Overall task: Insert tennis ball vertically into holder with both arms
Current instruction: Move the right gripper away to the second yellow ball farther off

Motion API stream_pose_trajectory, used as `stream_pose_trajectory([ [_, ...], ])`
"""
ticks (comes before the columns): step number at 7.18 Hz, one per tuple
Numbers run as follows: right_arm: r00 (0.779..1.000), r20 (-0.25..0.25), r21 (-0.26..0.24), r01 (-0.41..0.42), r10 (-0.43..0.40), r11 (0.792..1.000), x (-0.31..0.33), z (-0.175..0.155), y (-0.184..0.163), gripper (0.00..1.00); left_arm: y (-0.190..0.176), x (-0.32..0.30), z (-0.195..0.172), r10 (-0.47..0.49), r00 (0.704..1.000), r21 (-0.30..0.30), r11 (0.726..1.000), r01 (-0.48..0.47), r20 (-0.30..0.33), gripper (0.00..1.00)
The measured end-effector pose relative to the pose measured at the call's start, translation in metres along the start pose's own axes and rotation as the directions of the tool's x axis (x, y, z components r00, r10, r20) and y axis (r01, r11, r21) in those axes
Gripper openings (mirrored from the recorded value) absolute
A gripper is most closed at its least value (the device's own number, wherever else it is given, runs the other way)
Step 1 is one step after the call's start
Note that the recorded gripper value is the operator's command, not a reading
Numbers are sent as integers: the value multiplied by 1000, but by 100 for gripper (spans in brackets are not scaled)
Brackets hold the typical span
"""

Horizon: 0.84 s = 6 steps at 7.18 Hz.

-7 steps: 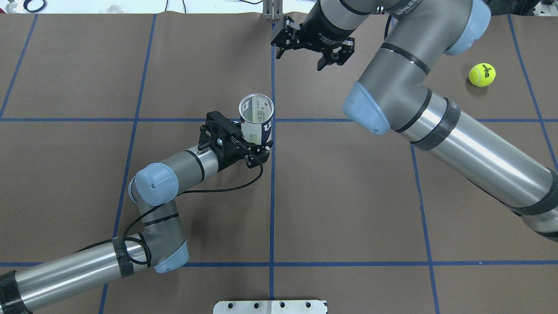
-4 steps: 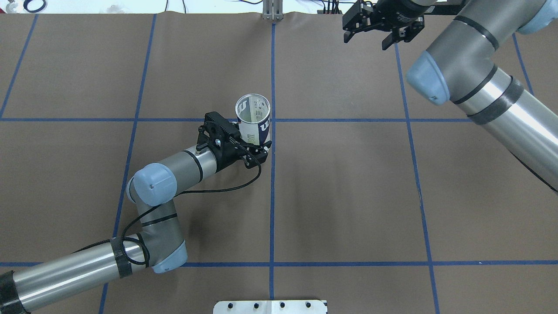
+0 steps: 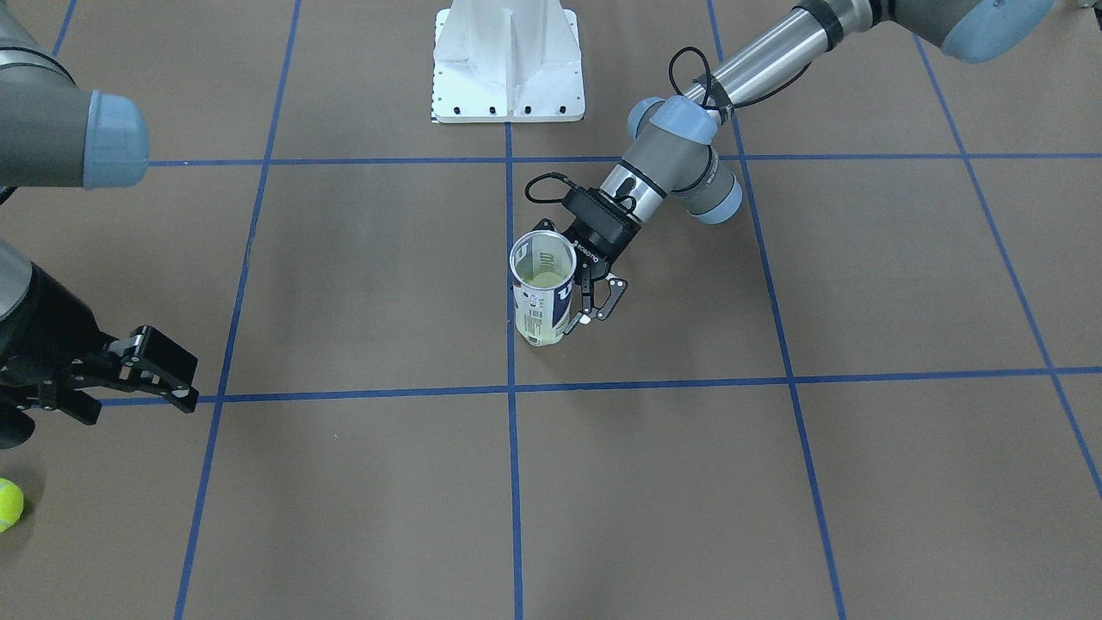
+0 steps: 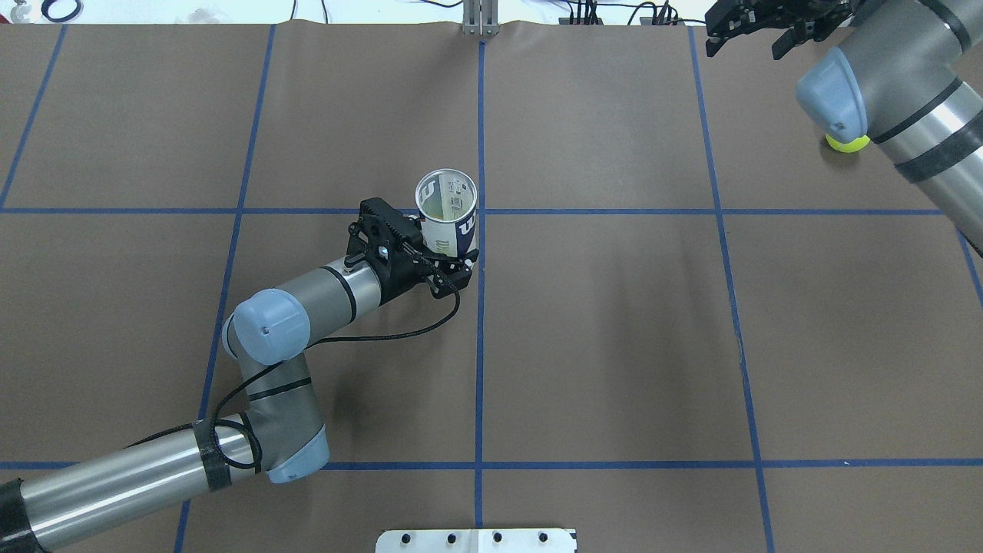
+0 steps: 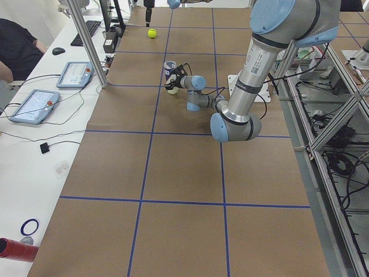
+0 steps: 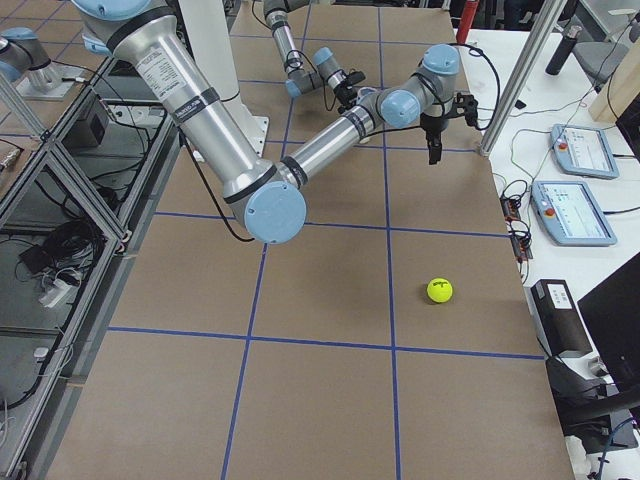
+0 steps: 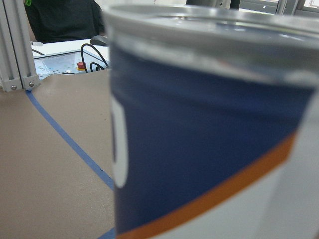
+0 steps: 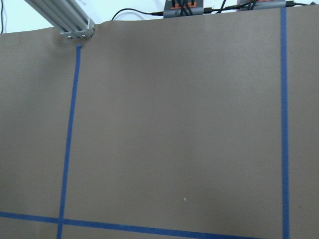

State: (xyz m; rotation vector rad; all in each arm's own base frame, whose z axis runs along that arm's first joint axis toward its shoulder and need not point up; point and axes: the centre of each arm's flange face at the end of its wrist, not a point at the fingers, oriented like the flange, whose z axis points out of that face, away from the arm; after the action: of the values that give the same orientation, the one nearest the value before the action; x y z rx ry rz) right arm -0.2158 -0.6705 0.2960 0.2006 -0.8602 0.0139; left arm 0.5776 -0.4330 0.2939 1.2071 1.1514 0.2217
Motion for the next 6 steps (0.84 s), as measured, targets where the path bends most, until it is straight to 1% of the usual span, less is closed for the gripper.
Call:
stream_pose_trajectory([
  [2, 995, -66, -44, 73, -76, 996, 78, 22, -15, 99, 1, -1, 0, 0, 1000, -2, 1000, 0, 1, 99],
  [4, 985, -114, -85, 118, -127, 989, 143, 41, -27, 99, 2, -1, 0, 1, 1000, -3, 1000, -1, 1, 99],
  [6, 972, -160, -73, 162, -171, 984, 196, 84, -35, 99, 2, -1, 0, 1, 1000, -3, 1000, -1, 1, 99],
])
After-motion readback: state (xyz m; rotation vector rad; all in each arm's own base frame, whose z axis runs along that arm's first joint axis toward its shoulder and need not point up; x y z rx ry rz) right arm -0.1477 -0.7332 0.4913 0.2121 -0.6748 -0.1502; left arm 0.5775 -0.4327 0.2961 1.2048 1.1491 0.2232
